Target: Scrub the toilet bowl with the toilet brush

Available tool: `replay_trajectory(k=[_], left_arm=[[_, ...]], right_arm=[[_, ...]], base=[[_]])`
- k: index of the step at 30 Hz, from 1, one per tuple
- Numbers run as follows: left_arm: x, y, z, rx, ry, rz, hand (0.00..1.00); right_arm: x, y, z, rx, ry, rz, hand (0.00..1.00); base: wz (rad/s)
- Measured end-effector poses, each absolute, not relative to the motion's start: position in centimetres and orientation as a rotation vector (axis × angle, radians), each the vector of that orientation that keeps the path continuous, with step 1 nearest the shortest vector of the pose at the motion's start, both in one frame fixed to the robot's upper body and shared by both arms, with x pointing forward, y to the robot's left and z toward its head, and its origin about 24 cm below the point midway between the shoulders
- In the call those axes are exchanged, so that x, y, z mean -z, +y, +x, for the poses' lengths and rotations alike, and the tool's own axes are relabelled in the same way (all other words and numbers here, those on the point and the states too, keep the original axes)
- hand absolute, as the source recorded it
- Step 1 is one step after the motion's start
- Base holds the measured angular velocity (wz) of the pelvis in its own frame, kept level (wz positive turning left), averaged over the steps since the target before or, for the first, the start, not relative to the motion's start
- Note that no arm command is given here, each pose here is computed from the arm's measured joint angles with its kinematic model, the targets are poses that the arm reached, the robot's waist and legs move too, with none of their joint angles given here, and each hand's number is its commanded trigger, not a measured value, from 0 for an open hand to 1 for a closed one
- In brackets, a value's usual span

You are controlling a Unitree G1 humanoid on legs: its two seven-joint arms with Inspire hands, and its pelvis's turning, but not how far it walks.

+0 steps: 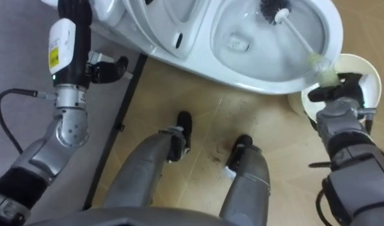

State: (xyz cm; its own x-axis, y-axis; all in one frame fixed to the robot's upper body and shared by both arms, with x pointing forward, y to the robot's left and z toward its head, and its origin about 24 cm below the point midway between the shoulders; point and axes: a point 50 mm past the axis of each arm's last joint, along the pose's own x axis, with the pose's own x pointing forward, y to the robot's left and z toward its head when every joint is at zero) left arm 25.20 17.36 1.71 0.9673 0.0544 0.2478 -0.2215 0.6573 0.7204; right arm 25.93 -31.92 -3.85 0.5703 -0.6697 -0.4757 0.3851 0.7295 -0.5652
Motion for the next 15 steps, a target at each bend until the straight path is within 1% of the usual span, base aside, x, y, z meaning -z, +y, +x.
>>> replay_trajectory(k=[2, 5, 8, 10, 11, 15], left_arm=[[-1.4, 17.4, 25.2, -0.158, -0.193, 0.861, 0.0], [-0.9, 17.2, 25.1, -0.155, -0.186, 0.882, 0.0], [-0.7, 16.9, 25.0, -0.148, -0.177, 0.882, 0.0], [-0.4, 16.7, 24.9, -0.138, -0.165, 0.886, 0.0], [-0.4, 16.7, 24.9, -0.135, -0.163, 0.887, 0.0], [0.3, 16.4, 24.5, -0.088, -0.12, 0.877, 0.0]], right_arm=[[4.0, -31.8, 25.8, 0.635, 0.736, -0.46, 1.0], [3.3, -32.2, 26.2, 0.605, 0.691, -0.687, 1.0], [2.9, -32.2, 26.4, 0.56, 0.653, -0.863, 1.0], [2.4, -31.8, 27.0, 0.491, 0.592, -1.066, 1.0], [2.2, -31.7, 27.1, 0.471, 0.574, -1.114, 1.0], [1.7, -30.0, 28.2, 0.271, 0.426, -1.463, 1.0]], base=[[0.08], [0.07], [-0.13], [-0.08], [-0.04], [-0.09]])
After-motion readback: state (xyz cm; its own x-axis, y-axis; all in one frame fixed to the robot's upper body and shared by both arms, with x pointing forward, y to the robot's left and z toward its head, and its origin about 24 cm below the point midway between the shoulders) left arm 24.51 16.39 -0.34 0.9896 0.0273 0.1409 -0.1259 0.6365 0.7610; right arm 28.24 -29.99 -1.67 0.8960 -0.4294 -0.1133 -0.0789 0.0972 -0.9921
